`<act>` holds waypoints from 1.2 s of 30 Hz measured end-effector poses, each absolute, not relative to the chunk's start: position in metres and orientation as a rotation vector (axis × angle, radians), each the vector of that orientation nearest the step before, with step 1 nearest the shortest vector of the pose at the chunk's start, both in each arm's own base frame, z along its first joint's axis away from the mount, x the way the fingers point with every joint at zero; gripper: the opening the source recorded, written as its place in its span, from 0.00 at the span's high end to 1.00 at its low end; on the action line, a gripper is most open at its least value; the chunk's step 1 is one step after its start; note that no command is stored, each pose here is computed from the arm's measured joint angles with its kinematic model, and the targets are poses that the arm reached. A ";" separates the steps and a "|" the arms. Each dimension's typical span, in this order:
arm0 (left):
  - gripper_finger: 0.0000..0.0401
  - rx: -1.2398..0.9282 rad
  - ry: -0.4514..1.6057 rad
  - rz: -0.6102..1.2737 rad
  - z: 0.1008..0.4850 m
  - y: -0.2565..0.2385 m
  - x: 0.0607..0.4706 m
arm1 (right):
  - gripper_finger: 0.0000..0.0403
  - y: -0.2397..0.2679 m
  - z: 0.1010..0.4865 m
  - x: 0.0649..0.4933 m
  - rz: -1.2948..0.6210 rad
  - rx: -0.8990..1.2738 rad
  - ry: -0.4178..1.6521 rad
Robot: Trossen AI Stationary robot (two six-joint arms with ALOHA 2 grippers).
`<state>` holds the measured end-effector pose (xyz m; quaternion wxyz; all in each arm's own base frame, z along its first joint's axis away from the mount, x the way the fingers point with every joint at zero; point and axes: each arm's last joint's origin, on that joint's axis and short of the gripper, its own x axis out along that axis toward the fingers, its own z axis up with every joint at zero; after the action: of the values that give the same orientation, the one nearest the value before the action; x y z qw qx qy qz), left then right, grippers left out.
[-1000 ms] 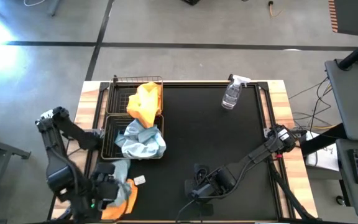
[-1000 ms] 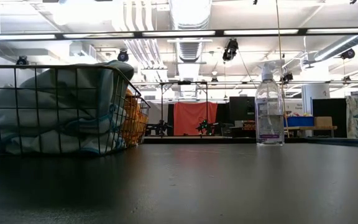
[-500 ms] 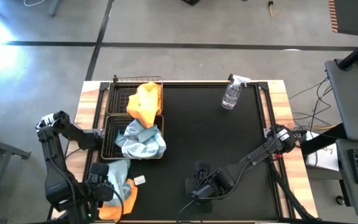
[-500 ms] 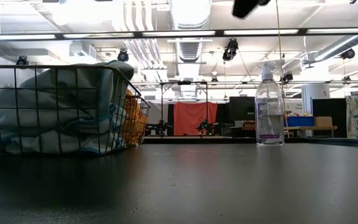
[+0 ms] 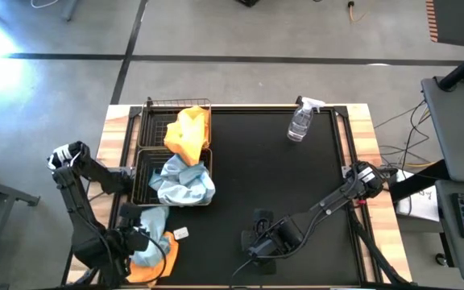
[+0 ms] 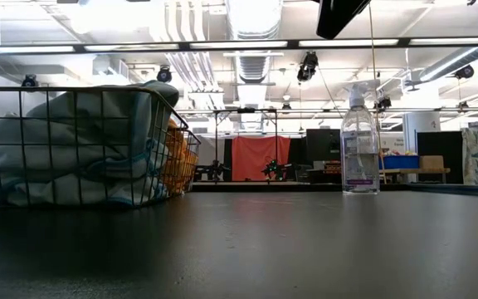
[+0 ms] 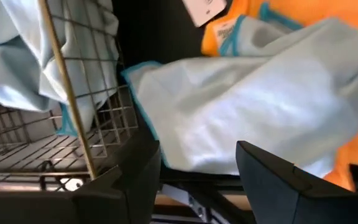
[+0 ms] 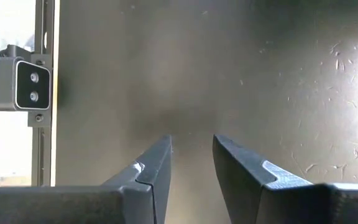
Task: Sort microfiber towel by color & place in baskets
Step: Put the blue microfiber towel into the bottom wire basket
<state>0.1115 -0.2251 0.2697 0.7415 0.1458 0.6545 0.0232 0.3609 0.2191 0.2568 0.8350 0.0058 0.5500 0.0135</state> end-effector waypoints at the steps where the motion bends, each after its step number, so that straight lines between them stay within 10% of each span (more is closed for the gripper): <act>1: 0.52 0.327 1.440 0.058 0.269 -0.224 0.111 | 0.72 0.219 0.257 0.361 0.029 0.012 1.165; 36: 0.52 0.825 1.213 -0.002 0.244 -0.236 0.143 | 0.72 0.218 0.257 0.362 0.008 0.003 1.149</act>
<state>0.1428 -0.2356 0.2436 0.7429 0.3763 0.5536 -0.0011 0.3616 0.2185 0.2571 0.8394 0.0016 0.5435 0.0036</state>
